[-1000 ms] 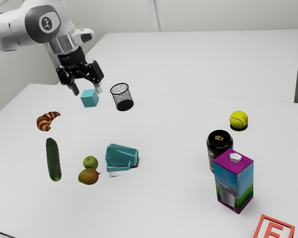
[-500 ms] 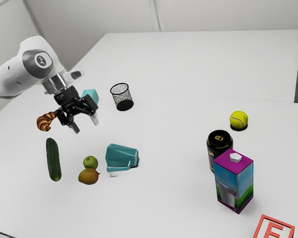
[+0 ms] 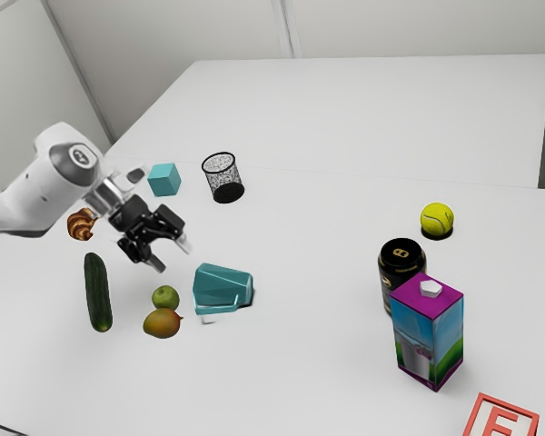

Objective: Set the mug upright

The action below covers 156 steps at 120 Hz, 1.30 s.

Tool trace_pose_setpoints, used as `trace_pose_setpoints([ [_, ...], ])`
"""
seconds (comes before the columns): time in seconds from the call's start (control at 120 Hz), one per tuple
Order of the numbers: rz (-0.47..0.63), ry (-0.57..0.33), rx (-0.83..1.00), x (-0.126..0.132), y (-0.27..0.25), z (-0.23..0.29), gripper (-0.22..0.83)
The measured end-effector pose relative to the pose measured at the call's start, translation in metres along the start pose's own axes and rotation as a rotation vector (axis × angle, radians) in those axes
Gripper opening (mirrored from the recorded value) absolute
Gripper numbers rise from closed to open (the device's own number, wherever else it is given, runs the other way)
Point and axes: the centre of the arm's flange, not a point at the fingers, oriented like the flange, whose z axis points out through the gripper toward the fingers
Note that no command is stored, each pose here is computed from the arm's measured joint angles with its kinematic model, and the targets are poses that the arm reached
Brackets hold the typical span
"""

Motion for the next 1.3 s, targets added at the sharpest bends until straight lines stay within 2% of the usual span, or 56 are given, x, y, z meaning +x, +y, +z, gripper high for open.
trace_pose_setpoints([
  [0.342,0.099,0.004,-0.062,0.002,-0.021,0.035,0.62],
  [0.658,0.172,0.004,-0.141,0.01,-0.016,0.057,0.61],
  [0.8,0.2,-0.007,-0.161,0.011,-0.013,0.067,0.54],
  [1.05,0.225,-0.009,-0.197,0.01,-0.013,0.071,0.33],
  [1.3,0.249,-0.021,-0.22,0.012,-0.01,0.081,0.22],
])
